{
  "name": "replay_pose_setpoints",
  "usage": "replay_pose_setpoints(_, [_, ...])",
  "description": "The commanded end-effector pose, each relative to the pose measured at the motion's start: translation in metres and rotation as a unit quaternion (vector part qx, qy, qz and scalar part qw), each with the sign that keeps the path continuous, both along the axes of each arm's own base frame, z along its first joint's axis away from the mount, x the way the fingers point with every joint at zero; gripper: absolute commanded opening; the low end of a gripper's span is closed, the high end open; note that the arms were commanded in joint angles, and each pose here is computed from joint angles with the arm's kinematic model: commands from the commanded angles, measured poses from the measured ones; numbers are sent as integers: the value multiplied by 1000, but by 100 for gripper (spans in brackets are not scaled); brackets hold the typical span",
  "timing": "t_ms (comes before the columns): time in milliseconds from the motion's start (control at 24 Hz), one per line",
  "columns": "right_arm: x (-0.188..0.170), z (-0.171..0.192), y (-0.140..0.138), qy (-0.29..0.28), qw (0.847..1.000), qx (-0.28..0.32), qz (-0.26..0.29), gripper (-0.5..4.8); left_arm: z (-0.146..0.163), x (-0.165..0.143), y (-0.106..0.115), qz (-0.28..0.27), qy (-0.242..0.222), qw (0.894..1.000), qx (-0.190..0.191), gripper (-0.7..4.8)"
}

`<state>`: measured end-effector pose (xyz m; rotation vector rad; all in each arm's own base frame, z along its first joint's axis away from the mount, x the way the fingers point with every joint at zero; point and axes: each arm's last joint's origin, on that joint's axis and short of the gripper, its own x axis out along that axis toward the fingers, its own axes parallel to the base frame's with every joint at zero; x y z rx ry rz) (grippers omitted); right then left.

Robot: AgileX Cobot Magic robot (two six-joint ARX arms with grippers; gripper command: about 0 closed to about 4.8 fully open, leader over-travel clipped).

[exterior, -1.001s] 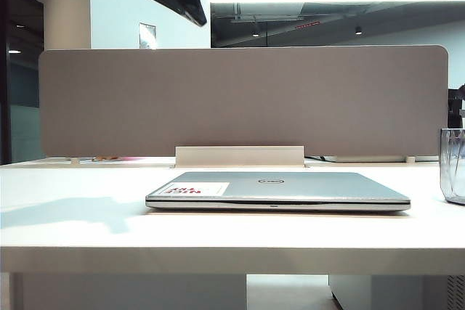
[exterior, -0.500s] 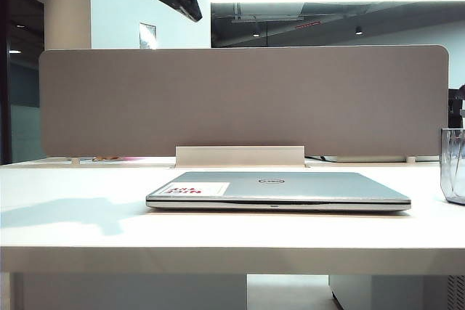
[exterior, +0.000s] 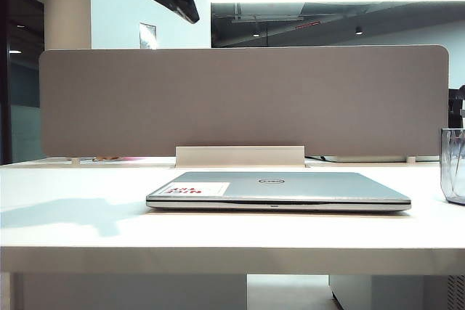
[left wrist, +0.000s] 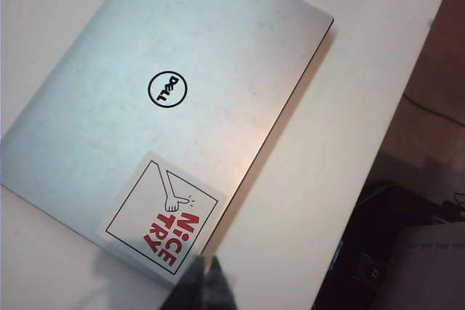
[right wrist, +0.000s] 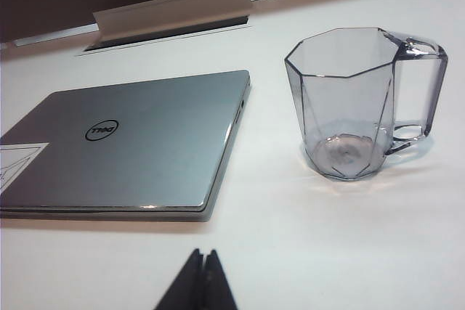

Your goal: Pick up the water cup and place it on the right side of the laptop.

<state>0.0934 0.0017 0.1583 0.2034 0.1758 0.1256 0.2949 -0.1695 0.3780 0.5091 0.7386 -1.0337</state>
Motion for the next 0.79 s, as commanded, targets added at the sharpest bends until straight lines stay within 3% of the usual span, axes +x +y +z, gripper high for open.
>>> replay_pose_setpoints(42, [1, -2, -1, -2, 1000, -5, -11, -2, 5, -4, 1, -4, -8, 1000, -2, -5])
replay_pose_setpoints(500, [4, -2, -4, -43, 997, -24, -55, -1, 17, -14, 8, -1, -31, 1000, -1, -5])
replay_pose_setpoints(792, [3, -10, -3, -3, 999, -22, -42, -1, 34, -31, 18, 13, -57, 998, 6, -5])
